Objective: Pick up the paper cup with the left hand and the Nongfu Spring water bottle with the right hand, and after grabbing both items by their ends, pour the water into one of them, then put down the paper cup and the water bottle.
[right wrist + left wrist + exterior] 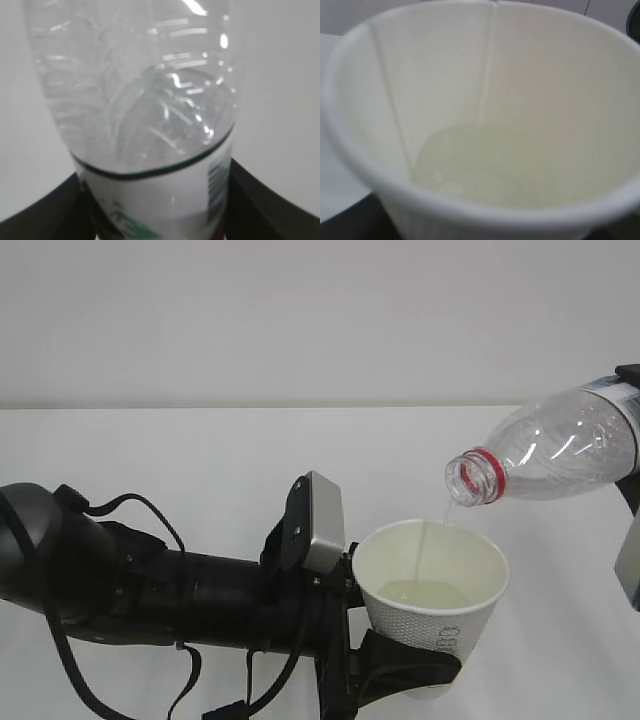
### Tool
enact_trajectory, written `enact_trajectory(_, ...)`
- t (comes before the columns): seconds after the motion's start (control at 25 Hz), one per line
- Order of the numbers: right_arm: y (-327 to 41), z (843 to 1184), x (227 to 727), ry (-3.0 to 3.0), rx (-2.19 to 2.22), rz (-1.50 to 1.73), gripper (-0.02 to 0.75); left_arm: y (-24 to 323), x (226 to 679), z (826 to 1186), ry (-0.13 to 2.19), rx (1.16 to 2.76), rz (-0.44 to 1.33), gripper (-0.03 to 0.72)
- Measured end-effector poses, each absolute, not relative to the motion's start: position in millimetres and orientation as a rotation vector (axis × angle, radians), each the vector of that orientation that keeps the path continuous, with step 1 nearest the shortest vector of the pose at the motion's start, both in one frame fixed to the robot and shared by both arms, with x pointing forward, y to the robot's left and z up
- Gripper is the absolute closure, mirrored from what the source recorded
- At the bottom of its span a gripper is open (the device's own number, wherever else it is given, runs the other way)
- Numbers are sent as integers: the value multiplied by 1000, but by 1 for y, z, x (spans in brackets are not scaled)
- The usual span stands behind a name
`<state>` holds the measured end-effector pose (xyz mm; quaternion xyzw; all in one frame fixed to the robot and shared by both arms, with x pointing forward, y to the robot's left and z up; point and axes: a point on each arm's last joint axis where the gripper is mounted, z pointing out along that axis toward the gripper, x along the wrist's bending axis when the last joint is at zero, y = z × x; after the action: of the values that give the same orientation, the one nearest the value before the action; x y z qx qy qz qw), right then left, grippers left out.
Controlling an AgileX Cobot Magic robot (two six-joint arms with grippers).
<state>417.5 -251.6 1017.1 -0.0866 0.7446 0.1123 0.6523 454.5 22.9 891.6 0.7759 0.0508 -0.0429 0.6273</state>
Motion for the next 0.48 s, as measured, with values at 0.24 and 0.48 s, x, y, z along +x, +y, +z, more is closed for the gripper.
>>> enact_trajectory(0.24,-252,1017,417,1688,-206,246,252,23,455,892,116,1779,-98,163)
enact_trajectory(0.48,-252,1017,417,1688,-208,245,252,23,455,892,116,1779,-98,163)
